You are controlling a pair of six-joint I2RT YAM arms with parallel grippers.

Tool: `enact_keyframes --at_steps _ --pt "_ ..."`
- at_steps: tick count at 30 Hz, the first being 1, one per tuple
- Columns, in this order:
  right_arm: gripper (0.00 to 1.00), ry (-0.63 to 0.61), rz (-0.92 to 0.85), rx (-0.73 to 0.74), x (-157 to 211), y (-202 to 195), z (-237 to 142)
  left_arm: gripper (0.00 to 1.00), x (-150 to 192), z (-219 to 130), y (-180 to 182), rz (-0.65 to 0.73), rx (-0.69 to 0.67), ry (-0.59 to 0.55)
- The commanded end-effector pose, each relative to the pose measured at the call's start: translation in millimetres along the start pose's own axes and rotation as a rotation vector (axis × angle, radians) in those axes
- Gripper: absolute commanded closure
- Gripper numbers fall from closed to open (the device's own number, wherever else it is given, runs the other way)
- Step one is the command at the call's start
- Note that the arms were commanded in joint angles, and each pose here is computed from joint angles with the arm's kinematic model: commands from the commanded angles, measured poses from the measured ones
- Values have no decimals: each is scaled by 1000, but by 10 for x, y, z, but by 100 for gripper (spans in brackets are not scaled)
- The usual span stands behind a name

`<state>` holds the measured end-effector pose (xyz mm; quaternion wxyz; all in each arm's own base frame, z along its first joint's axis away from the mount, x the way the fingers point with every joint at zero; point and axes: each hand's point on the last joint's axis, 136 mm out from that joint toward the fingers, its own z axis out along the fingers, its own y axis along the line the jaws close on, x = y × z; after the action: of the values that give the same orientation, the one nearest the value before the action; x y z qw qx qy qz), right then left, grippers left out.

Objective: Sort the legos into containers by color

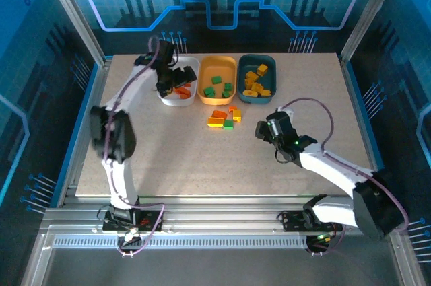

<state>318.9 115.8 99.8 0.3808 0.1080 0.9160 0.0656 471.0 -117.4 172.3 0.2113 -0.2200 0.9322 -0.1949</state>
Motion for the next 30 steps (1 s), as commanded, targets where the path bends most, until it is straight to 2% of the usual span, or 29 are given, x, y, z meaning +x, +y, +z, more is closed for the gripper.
enact_keyframes --at_steps 1,4,8,14,17,20,23,28,30 --pt "16 77 -88 -106 8 325 125 1 50 -610 -470 -113 312 -99" --pt "16 141 -154 -131 105 557 234 1 310 -668 -372 -194 370 -61" --pt "15 181 -202 -132 111 821 337 1 595 -515 -258 -259 387 53" --pt "15 219 -211 -59 51 985 668 1 772 -241 -188 -287 421 138" --pt "21 238 -242 -4 34 1004 853 1 807 -202 -225 -304 455 183" --pt "32 263 -281 4 39 1030 1005 1 836 -211 -261 -303 475 220" --pt "42 267 -300 43 3 991 1111 1 820 -196 -208 -333 492 209" --pt "46 265 -312 94 -59 906 1227 1 831 -140 -191 -400 540 234" --pt "51 265 -319 85 -54 898 1256 1 830 -138 -211 -404 550 242"
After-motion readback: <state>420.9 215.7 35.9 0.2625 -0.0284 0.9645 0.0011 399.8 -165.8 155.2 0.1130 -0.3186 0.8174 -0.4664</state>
